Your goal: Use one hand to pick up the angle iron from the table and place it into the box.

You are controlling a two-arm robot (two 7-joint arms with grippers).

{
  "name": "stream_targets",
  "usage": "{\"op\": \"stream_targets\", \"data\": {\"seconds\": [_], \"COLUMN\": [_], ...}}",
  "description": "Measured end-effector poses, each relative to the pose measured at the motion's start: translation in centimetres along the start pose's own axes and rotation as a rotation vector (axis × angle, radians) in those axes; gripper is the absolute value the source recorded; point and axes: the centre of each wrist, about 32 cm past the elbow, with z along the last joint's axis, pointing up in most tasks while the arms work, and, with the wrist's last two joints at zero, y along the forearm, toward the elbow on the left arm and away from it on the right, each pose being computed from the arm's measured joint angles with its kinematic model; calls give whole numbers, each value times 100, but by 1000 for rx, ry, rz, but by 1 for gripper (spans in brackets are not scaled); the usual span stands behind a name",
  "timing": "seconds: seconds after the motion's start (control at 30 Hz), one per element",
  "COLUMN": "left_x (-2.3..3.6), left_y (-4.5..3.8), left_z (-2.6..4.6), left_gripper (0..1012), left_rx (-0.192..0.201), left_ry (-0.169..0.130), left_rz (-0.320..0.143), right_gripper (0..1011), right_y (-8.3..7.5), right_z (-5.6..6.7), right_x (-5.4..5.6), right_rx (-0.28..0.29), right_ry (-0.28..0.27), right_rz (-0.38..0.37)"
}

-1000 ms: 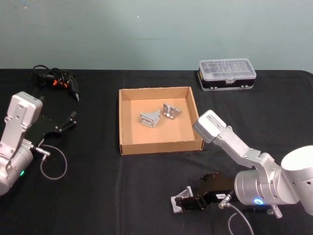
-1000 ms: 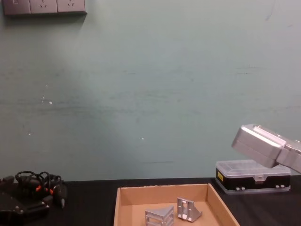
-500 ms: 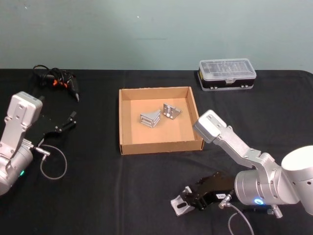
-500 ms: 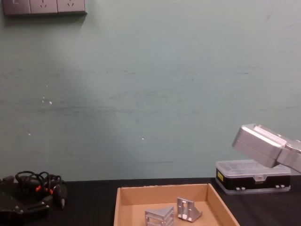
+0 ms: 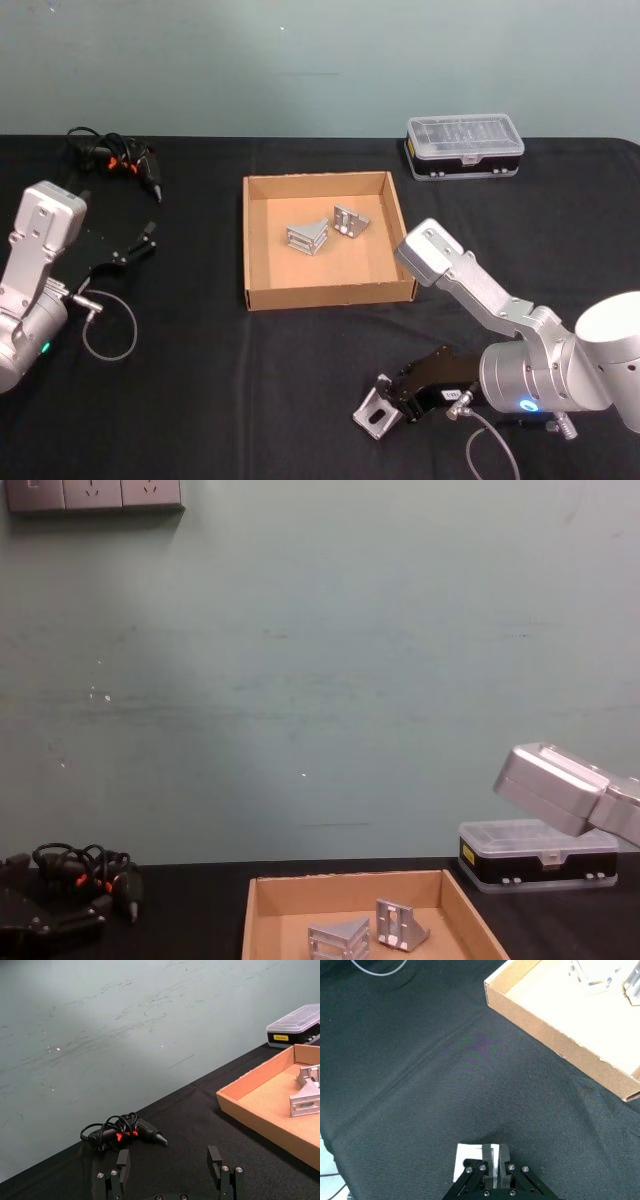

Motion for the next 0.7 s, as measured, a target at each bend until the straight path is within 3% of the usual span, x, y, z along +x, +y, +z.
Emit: {"op": "stream_targets", "data": {"seconds": [0.33,0.7], "left_x": [0,0], "left_y": [0,0], "left_z": [0,0], "left_gripper": [1011,1011], "left_rx": [0,0], "left_ry": [0,0], "left_rz": [0,0], "right_gripper": [79,79], "right_y": [-129,-228], "right_z": [49,318], "right_x": [-37,91], "right_rx": [74,179], "right_ry": [-33,-52], "right_rz": [-30,-112]}}
